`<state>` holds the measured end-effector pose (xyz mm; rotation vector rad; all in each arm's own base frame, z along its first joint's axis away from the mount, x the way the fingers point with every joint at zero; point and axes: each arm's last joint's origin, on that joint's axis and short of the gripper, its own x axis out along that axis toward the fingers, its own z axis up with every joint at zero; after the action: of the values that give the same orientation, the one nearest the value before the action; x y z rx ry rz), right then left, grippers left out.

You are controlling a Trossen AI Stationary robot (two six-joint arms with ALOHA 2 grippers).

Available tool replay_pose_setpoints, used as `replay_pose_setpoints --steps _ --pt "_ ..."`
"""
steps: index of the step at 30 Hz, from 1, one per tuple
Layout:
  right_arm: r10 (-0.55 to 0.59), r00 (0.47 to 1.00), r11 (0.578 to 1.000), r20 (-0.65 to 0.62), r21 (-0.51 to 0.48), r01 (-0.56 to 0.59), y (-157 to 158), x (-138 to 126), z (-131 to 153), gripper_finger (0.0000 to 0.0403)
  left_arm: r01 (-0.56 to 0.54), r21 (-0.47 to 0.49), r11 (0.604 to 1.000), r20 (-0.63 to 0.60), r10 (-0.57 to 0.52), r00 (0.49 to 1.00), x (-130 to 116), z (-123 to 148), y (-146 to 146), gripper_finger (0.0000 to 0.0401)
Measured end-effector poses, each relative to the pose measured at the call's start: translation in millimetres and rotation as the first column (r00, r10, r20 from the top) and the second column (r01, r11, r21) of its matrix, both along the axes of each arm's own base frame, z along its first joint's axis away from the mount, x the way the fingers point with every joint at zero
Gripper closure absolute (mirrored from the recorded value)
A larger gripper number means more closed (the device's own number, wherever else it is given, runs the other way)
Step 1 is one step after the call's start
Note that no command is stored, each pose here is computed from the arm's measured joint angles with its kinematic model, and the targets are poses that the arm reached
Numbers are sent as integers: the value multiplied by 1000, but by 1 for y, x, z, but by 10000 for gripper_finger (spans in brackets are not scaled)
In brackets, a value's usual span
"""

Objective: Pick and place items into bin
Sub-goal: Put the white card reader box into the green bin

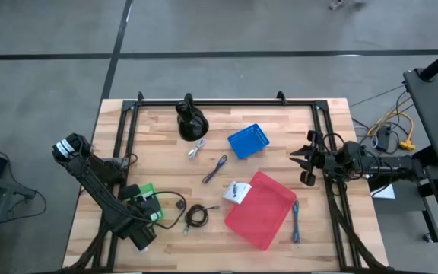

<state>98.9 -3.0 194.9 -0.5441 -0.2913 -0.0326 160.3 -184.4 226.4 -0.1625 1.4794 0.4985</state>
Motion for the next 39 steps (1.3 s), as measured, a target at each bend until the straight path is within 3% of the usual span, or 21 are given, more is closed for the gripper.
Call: replay_pose_setpoints --steps 18,27,33,39 --pt "0 1000 1000 0 0 0 0 0 0 355 -20 3 1000 13 20 1000 0 -2 0 261" --pt "0 1000 1000 0 0 0 0 0 0 355 -9 55 998 179 -1 984 8 -2 -1 261" --pt "0 1000 1000 0 0 0 0 0 0 355 -127 68 990 278 104 955 12 -1 1 261" --pt "0 1000 1000 0 0 0 0 0 0 355 -62 142 988 318 13 948 13 -2 3 261"
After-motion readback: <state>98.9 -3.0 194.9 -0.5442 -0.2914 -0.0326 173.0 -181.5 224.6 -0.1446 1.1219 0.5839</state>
